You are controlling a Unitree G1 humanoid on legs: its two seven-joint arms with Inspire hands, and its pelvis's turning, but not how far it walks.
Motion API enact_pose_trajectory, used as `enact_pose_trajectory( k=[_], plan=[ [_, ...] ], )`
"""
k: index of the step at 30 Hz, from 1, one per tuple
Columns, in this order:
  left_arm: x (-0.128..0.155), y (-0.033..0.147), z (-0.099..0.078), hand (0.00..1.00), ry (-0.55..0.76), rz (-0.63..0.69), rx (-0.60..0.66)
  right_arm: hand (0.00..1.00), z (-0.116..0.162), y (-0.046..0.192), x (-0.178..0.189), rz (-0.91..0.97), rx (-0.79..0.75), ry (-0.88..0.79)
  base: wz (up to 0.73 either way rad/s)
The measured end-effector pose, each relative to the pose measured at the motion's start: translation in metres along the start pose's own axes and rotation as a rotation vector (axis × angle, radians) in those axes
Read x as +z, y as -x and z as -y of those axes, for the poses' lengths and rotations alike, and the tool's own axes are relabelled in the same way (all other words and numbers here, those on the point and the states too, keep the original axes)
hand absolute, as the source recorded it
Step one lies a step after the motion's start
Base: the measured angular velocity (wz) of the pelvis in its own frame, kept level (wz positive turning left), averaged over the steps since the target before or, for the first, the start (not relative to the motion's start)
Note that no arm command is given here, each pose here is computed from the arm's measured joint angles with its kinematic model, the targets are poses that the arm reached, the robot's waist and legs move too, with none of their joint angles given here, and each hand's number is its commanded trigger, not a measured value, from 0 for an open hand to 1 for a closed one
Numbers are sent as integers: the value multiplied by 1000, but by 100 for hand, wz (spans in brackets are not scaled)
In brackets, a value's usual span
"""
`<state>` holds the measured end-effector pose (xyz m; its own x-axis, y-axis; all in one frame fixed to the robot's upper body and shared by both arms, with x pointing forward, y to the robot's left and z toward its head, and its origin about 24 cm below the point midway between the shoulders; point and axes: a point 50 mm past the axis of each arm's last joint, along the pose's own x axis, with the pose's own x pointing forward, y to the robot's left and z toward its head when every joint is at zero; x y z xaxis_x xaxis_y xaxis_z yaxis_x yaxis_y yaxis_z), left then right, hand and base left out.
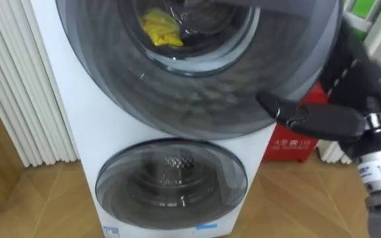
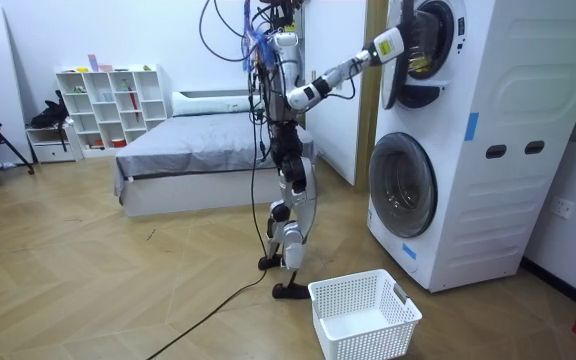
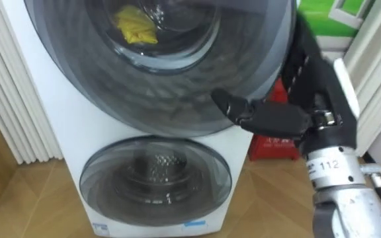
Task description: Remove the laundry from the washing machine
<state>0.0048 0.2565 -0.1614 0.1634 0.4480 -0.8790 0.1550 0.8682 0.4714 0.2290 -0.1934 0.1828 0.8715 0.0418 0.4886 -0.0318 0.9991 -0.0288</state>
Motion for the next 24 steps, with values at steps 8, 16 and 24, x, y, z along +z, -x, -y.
enact_pose_trajectory(
  k=[8, 16, 24],
  plan=[
    [1, 0, 0, 0, -2, 15, -2, 0, -1, -4, 8, 55, 5, -41, 0],
    [4, 0, 0, 0, 2, 42, -1, 0, -11, -29, 51, 285, 72, -52, 1],
    [7, -1, -2, 0, 1, 46, 2, 0, -18, -26, 64, 381, 178, -60, 0]
  ],
)
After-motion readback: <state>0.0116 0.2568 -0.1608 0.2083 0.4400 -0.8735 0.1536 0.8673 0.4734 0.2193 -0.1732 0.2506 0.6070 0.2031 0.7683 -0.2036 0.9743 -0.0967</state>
